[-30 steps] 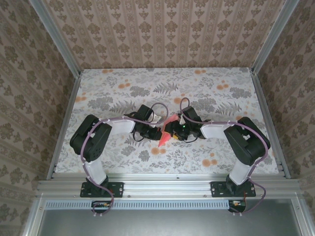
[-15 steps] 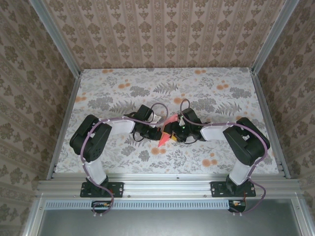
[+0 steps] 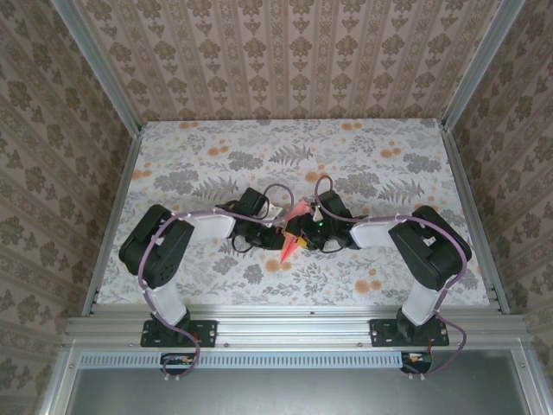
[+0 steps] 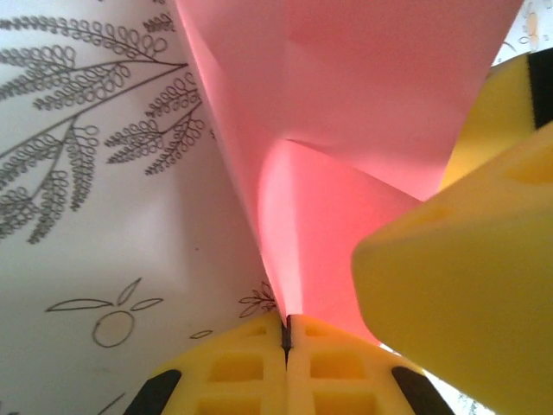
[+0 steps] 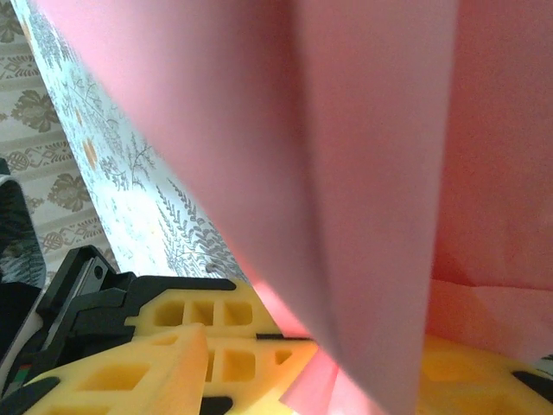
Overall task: Fold a paper plane with a square sheet of paper (pick it up from the middle)
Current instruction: Move a paper plane to the center of the table.
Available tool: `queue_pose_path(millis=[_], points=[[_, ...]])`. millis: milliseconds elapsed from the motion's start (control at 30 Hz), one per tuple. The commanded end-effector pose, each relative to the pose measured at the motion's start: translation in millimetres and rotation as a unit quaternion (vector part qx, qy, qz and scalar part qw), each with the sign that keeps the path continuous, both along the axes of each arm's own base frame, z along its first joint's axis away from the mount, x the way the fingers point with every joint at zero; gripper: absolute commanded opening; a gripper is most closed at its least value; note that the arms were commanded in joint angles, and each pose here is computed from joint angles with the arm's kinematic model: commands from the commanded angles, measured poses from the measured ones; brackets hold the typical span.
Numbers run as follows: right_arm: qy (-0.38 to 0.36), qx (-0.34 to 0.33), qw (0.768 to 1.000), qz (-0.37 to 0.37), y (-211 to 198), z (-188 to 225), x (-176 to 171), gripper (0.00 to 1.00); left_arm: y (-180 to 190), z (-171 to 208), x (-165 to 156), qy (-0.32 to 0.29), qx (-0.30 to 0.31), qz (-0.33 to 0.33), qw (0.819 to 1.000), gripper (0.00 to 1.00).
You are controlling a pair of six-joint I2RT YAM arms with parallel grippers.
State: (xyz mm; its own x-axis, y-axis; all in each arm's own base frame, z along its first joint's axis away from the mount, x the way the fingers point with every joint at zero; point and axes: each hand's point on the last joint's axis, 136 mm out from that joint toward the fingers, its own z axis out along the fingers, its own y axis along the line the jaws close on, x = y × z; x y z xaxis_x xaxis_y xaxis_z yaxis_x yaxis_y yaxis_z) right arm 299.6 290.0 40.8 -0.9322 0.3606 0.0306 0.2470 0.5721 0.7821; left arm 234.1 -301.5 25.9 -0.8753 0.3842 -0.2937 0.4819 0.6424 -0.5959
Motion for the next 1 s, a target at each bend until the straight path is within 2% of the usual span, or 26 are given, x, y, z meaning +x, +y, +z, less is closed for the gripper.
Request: queue_pose_path(millis=[0,333,433,567,667,800,967], points=[[0.025,-0.017,1.0,-0.008,-2,-12,-8,0.48,-8,14,-6,0.01,-0.035,0.0,0.999,0.01],[0.021,-0.08,0.996,0.012,-17,-18,-17,0.34,-5,15,-8,0.021,-0.049,0.005,0.999,0.02],[0.017,-0.086,0.996,0.016,-16,-17,-16,0.27,-6,15,-8,0.022,-0.052,0.006,0.998,0.03],[0.004,-0.108,0.994,0.025,-19,-9,-13,0.15,-6,16,-8,0.022,-0.052,0.008,0.998,0.1],[-0.008,-0.149,0.988,0.042,-27,-2,-11,0.08,-4,21,-6,0.018,-0.055,0.01,0.998,0.17],[-0.024,-0.227,0.969,0.093,-41,7,-7,0.05,-2,36,-1,0.004,-0.065,0.019,0.998,0.33],[-0.012,-0.343,0.919,0.193,-63,10,-3,0.04,6,57,5,-0.01,-0.079,0.033,0.996,0.43]])
